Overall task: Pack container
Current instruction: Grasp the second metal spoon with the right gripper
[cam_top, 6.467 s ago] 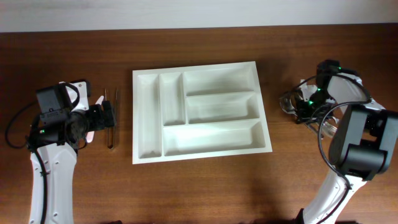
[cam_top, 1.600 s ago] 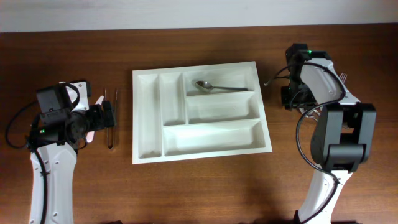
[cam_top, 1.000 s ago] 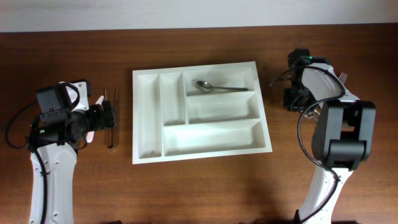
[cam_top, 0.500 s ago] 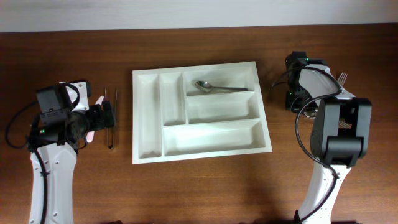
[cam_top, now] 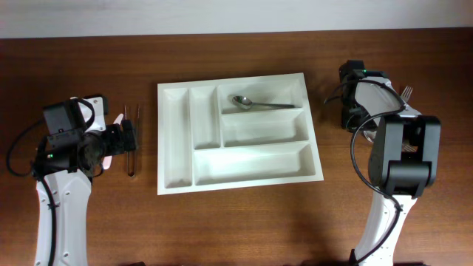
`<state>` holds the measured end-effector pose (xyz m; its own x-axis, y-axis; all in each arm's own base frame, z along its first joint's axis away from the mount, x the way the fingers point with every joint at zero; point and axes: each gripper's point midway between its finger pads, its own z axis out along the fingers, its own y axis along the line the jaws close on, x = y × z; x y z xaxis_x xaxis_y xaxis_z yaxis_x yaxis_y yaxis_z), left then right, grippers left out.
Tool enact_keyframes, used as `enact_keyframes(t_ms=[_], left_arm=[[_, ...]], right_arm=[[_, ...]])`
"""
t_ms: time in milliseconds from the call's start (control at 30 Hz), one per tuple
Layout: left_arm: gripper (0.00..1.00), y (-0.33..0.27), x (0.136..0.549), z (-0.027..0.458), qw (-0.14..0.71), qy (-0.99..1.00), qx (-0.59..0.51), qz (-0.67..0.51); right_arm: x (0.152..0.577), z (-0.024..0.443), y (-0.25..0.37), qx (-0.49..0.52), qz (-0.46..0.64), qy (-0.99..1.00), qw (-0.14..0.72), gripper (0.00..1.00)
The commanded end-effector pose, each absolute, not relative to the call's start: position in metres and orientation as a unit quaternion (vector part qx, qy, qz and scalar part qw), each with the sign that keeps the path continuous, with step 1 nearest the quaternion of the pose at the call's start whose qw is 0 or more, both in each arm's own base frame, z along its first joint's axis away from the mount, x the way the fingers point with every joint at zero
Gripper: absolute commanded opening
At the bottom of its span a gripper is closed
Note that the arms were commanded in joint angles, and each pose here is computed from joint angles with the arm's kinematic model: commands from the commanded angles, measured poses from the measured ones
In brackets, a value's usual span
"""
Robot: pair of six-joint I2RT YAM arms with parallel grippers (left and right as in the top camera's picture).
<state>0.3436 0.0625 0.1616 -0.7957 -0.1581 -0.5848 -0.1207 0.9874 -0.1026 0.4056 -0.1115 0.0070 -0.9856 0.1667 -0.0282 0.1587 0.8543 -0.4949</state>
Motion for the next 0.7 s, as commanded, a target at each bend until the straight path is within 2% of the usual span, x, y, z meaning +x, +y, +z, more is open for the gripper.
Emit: enact_keyframes(t_ms=[0,133,200,500,667], left_arm=[[0.99,0.0664,0.3474,0.1682,0.318,0.945,-0.069,-0.022],[0.99,0.0664,0.3474,0.1682,0.318,0.945,-0.069,-0.022],[0.99,0.0664,0.3474,0.1682,0.318,0.945,-0.069,-0.022],[0.99,0.0665,0.3474,0.1682,0.318,0.945,-0.069,-0.022],[0.99,0.0664,0.3474,0.1682,0.318,0.945,-0.069,-0.022]], right_arm=[[0.4052,0.0066,-0.1194,-0.066,0.283,-0.957,0.013,0.26],[0.4080,0.0086,-0.1228,-0.063,0.294,-0.954,0.008,0.24],[0.4081,0.0085,-0.1228,-0.063,0.293,-0.954,0.007,0.18],[0.4034,0.0088,-0.1179,-0.054,0.294,-0.954,0.019,0.04],[0.4001,0.0094,-0.1158,-0.049,0.295,-0.954,0.027,0.04]])
